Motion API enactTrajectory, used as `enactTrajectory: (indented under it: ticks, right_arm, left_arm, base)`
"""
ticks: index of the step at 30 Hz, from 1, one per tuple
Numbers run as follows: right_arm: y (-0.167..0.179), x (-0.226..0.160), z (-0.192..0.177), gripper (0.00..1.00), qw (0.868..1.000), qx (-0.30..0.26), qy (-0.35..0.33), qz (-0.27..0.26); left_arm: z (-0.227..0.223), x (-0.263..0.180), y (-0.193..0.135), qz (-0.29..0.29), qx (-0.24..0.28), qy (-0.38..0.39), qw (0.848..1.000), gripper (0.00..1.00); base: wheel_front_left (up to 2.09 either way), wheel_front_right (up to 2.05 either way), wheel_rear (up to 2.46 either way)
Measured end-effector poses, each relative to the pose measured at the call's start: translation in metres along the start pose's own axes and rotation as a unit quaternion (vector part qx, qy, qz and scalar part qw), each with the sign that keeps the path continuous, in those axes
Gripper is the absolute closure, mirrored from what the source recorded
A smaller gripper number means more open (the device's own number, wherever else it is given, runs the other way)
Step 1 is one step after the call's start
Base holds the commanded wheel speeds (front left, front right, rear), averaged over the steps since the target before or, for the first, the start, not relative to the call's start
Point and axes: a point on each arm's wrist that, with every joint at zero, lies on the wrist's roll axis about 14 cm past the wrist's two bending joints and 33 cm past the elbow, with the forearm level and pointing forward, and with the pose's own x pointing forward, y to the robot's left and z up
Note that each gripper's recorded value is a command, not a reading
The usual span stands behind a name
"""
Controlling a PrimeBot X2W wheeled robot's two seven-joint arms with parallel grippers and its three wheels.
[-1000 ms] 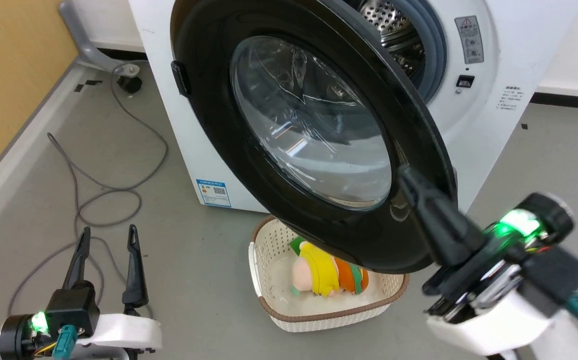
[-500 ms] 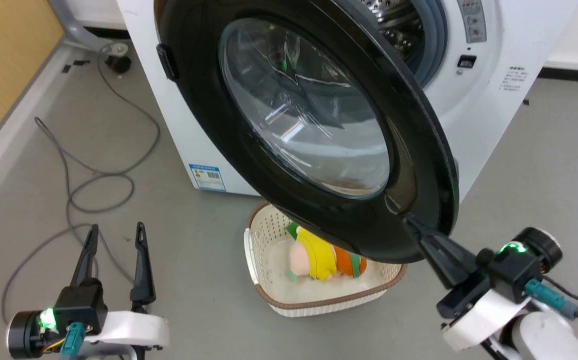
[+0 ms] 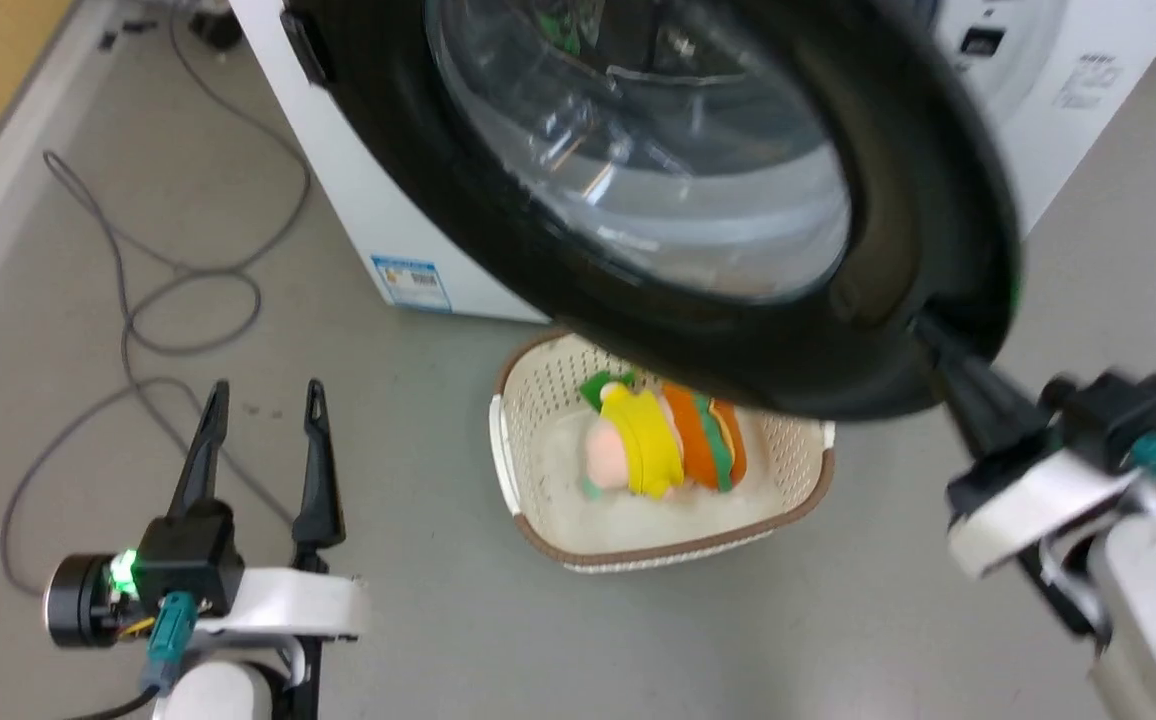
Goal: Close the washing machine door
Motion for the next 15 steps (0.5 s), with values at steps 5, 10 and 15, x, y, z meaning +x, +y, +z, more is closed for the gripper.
enactTrajectory:
  ticks: [5, 10, 15]
  right_arm:
    - [-0.029, 0.027, 0.002, 1.00, 0.999, 0.001, -0.012, -0.033]
    - [-0.054, 0.055, 0.005, 1.00, 0.998, -0.007, -0.026, -0.058]
    - [-0.078, 0.077, 0.006, 1.00, 0.996, -0.005, -0.036, -0.087]
  left_arm:
    - [-0.010, 0.012, -0.007, -0.006, -0.005, 0.009, 1.000, 0.00]
    - [-0.022, 0.022, -0.011, -0.009, -0.004, 0.021, 1.000, 0.00]
    - [-0.032, 0.029, -0.014, -0.006, -0.004, 0.030, 1.000, 0.00]
  base:
    - [0.00, 0.00, 0.00]
    - [0.00, 0.00, 0.00]
    - [0.00, 0.00, 0.00]
